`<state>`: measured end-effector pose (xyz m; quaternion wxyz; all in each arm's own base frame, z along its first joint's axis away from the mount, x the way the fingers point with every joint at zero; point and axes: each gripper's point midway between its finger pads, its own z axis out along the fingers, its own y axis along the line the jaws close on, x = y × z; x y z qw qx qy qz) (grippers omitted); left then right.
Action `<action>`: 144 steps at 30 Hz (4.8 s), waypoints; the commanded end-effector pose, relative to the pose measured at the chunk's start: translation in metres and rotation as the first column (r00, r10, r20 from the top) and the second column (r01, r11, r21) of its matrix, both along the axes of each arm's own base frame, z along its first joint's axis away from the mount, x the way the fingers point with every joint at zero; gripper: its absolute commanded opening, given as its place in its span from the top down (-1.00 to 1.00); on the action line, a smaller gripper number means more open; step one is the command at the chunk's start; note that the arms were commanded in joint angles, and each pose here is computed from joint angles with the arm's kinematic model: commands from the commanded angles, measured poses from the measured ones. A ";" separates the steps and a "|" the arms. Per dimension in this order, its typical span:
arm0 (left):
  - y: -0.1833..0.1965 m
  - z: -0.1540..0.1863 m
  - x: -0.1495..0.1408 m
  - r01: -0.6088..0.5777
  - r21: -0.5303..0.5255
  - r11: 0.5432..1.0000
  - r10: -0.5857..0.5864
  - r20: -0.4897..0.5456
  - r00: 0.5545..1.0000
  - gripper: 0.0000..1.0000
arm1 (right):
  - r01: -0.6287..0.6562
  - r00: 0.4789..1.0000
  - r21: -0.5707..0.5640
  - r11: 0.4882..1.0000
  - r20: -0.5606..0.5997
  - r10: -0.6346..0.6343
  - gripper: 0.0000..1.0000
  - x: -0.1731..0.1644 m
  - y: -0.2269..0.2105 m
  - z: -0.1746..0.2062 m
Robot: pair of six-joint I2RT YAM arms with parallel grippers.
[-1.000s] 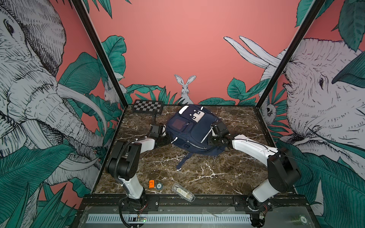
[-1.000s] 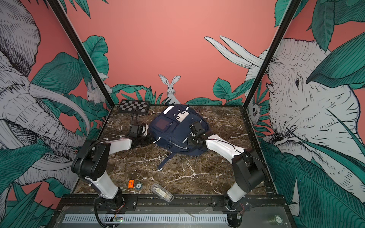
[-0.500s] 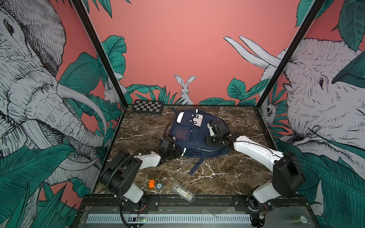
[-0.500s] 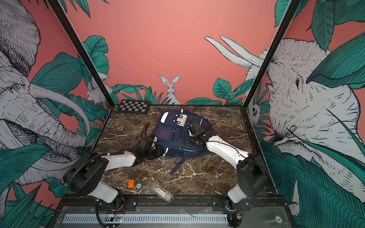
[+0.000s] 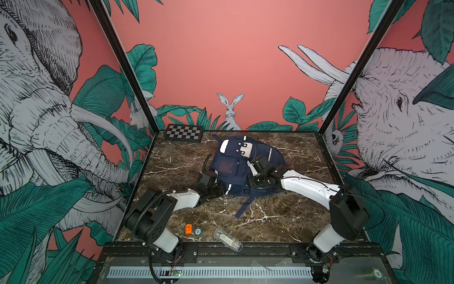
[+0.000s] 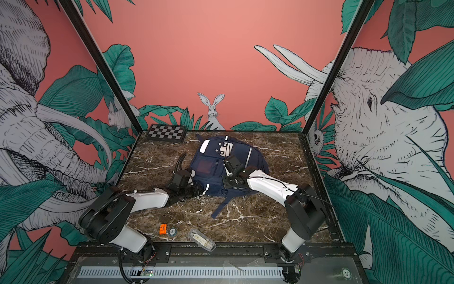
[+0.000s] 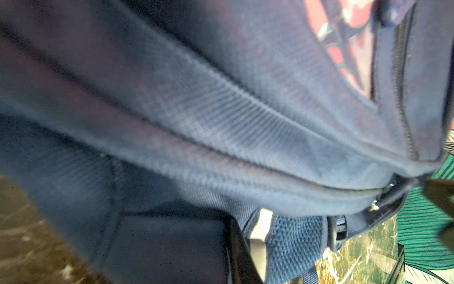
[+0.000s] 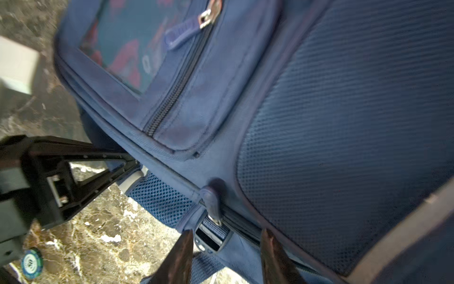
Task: Pack books, pencil case, and school supplies into a backpack
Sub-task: Zip the student bag at the center of the table.
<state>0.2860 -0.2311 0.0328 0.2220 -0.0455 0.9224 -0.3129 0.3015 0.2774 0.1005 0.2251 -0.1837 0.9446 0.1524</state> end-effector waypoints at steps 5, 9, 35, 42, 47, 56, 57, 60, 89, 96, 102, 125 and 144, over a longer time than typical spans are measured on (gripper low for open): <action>0.000 -0.009 -0.006 0.013 0.011 1.000 -0.013 -0.028 1.000 0.76 | -0.053 0.998 -0.059 0.997 0.026 0.055 0.13 0.005 0.010 -0.004; -0.001 -0.010 -0.006 0.017 0.009 1.000 -0.017 -0.031 0.999 0.76 | -0.064 0.998 -0.084 0.994 0.020 0.066 0.14 0.010 0.012 -0.011; -0.001 -0.018 -0.006 0.021 0.020 1.000 -0.020 -0.050 0.999 0.77 | -0.113 0.993 -0.112 0.987 0.034 0.117 0.80 0.020 0.013 -0.016; -0.003 -0.015 -0.005 0.025 0.017 1.000 -0.024 -0.046 0.999 0.78 | -0.112 0.992 -0.087 0.990 0.041 0.116 1.00 0.015 0.013 -0.007; -0.005 -0.011 -0.001 0.018 0.013 1.000 -0.018 -0.038 0.999 0.77 | -0.053 0.995 -0.106 0.993 0.077 0.061 1.00 0.010 -0.003 0.002; -0.007 -0.004 0.007 -0.003 0.001 1.000 0.003 -0.026 1.000 0.79 | 0.276 0.948 -0.107 0.955 0.195 -0.252 1.00 0.001 -0.063 -0.008; -0.007 -0.004 0.008 -0.009 0.000 1.000 0.009 -0.026 1.000 0.79 | 0.309 0.935 -0.094 0.946 0.211 -0.284 1.00 0.001 -0.069 -0.010; -0.004 -0.002 0.010 -0.027 0.011 1.000 0.027 -0.014 1.000 0.80 | 0.403 0.891 -0.086 0.911 0.263 -0.369 1.00 -0.001 -0.090 -0.014; 0.113 0.008 0.060 -0.265 0.188 0.946 0.257 0.065 0.964 0.99 | 0.520 0.770 0.039 0.853 0.410 -0.488 1.00 -0.013 -0.193 0.037; 0.093 -0.001 0.104 -0.213 0.172 0.962 0.212 0.027 0.977 0.90 | 0.460 0.805 0.109 0.881 0.369 -0.465 1.00 -0.021 -0.179 0.042; 0.085 0.009 0.153 -0.211 0.170 0.963 0.202 0.070 0.977 0.83 | 0.380 0.849 0.149 0.913 0.336 -0.408 1.00 -0.026 -0.143 0.037; -0.063 0.104 0.037 0.158 -0.041 0.987 -0.149 0.171 0.974 -0.24 | 0.208 0.910 0.203 0.957 0.318 -0.265 1.00 -0.012 -0.049 0.030; -0.106 0.078 0.010 0.150 -0.102 0.983 -0.141 0.090 0.986 0.06 | 0.144 0.922 0.223 0.964 0.322 -0.213 1.00 -0.020 -0.023 0.036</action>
